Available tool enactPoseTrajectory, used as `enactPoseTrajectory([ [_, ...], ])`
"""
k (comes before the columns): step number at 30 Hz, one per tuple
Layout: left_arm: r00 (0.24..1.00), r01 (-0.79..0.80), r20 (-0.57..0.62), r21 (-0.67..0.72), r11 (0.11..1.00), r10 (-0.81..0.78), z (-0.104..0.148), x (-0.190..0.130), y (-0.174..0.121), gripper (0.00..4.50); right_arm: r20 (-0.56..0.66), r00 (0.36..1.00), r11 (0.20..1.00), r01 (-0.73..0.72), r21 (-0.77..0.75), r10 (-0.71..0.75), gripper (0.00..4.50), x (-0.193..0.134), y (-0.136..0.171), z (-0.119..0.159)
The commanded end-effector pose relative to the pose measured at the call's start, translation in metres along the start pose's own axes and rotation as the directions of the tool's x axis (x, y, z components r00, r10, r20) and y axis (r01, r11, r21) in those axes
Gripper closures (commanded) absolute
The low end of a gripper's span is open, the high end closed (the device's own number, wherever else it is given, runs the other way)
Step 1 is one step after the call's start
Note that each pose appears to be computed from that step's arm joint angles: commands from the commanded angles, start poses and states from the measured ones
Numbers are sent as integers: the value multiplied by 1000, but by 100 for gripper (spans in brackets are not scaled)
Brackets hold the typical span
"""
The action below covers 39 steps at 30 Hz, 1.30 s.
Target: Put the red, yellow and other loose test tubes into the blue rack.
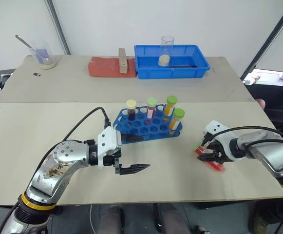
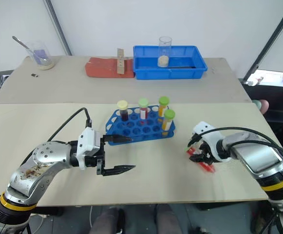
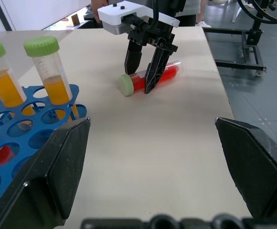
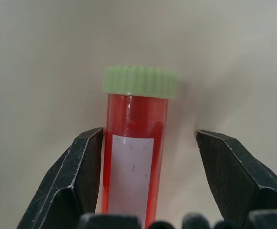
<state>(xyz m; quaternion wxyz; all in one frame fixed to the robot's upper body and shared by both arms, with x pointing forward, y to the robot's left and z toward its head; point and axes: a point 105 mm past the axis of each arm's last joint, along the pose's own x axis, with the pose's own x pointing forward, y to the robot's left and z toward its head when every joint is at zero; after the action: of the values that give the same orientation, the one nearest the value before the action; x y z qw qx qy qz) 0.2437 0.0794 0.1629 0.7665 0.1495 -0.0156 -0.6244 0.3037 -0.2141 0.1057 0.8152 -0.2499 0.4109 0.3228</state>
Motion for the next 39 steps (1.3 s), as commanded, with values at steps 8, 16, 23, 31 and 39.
enactPoseTrajectory([
  [8,999,7,44,41,999,-8,8,7,-5,0,-51,998,998,-50,-41,48,347,-5,-7,4],
  [16,992,-108,68,12,994,107,5,-22,14,0,345,907,968,-199,-155,242,348,-41,51,76],
  [23,968,-233,82,-49,971,236,4,-53,30,0,849,476,969,-200,-147,227,348,-54,87,146],
  [31,963,-262,59,-11,965,263,-1,-62,37,0,964,255,997,27,75,-80,348,-35,71,176],
  [39,968,-241,73,-9,971,241,5,-58,36,0,964,197,979,128,156,-179,348,-10,71,176],
])
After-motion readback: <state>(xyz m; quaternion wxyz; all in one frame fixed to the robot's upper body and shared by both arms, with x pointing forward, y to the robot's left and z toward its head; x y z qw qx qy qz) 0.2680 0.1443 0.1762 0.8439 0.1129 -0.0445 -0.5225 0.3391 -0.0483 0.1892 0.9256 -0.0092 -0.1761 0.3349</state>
